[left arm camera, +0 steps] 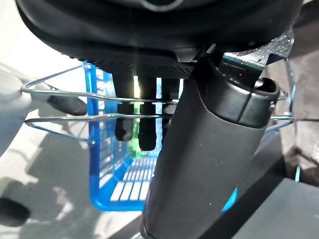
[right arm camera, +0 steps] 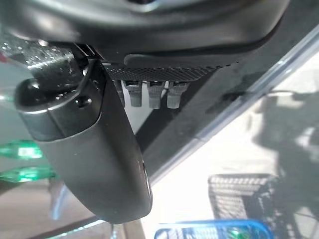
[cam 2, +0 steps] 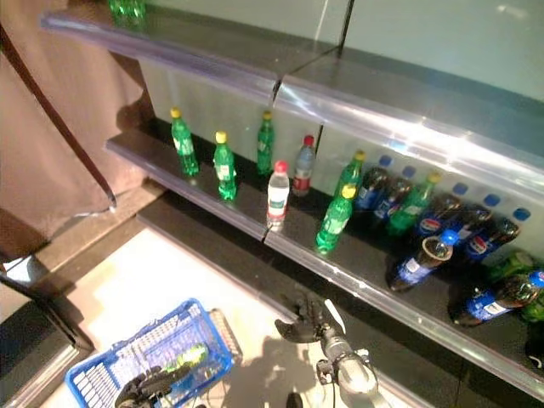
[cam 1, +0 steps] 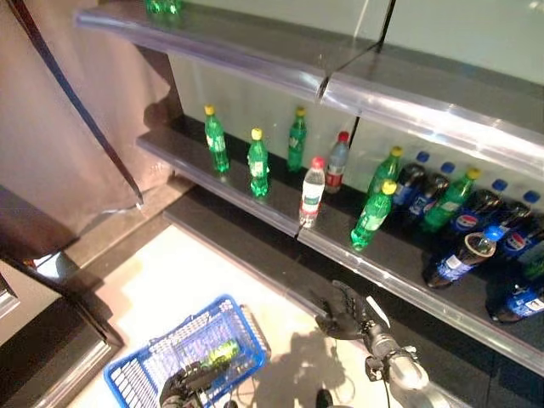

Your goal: Pick up the drink and place into the basket.

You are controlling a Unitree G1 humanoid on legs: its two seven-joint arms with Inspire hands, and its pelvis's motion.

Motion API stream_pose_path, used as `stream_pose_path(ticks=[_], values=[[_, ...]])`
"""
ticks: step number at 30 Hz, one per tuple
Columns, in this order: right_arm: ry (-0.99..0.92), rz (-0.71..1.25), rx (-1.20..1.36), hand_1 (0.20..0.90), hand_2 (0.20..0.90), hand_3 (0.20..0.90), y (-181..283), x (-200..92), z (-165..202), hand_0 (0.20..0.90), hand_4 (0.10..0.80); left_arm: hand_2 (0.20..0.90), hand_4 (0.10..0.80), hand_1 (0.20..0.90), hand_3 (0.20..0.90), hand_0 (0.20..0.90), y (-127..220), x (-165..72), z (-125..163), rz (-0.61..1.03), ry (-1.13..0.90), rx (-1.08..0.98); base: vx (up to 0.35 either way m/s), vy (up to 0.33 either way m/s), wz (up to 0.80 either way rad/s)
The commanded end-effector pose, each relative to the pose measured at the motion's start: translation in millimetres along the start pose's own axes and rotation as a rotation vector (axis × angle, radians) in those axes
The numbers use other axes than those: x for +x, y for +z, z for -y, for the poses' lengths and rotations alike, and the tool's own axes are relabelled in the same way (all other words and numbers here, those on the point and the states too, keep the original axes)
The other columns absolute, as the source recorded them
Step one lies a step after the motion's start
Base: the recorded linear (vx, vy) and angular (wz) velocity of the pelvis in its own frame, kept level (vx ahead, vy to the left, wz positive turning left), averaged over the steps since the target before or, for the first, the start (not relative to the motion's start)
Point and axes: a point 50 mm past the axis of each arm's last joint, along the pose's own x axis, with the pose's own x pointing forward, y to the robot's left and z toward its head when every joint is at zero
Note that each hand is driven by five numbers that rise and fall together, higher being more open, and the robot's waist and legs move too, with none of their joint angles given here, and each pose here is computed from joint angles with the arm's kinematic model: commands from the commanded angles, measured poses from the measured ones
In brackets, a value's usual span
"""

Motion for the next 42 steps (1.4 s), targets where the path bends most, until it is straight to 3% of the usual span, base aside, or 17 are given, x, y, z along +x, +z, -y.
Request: stream_pose_path(ticks=[1, 6, 13, 25, 38, 42], values=[[-0.036, 0.491, -0.007, 0.9, 0.9, 0.9, 100.0, 9.3, 10.6, 0.9, 0.8, 0.3, 0.1, 0.3, 0.2, 0.3, 9.9, -2.9, 9.9, 0.097, -0.082, 0.035, -0.092, 0.005, -0.05], [-0.101, 0.671, -0.085, 0.9, 0.9, 0.9, 137.2, 1.5, 21.1, 0.9, 0.8, 0.3, 0.1, 0.3, 0.2, 0.3, 17.4, -2.6, 16.8, 0.135, -0.104, 0.023, -0.061, 0.015, -0.09], [-0.335, 0.893, -0.141, 0.9, 0.9, 0.9, 176.5, -19.4, 44.8, 0.9, 0.8, 0.3, 0.1, 0.3, 0.2, 0.3, 19.5, -3.4, 22.4, 0.158, -0.124, 0.009, -0.016, 0.016, -0.05], [-0.778, 0.975, -0.114, 0.9, 0.9, 0.9, 170.1, -47.6, 81.7, 0.9, 0.8, 0.3, 0.1, 0.3, 0.2, 0.3, 3.6, -7.8, 11.6, 0.118, -0.097, 0.021, 0.049, -0.005, -0.06], [-1.034, 1.146, -0.057, 0.9, 0.9, 0.9, 170.7, -77.5, 94.4, 0.9, 0.8, 0.3, 0.1, 0.3, 0.2, 0.3, -18.6, -14.2, 2.4, 0.049, -0.08, 0.047, 0.061, 0.0, -0.05], [-1.04, 1.066, -0.015, 0.9, 0.9, 0.9, 160.5, -75.9, 99.5, 0.9, 0.8, 0.3, 0.1, 0.3, 0.2, 0.3, -25.6, -16.1, -1.6, 0.018, -0.07, 0.053, 0.115, 0.005, -0.03]])
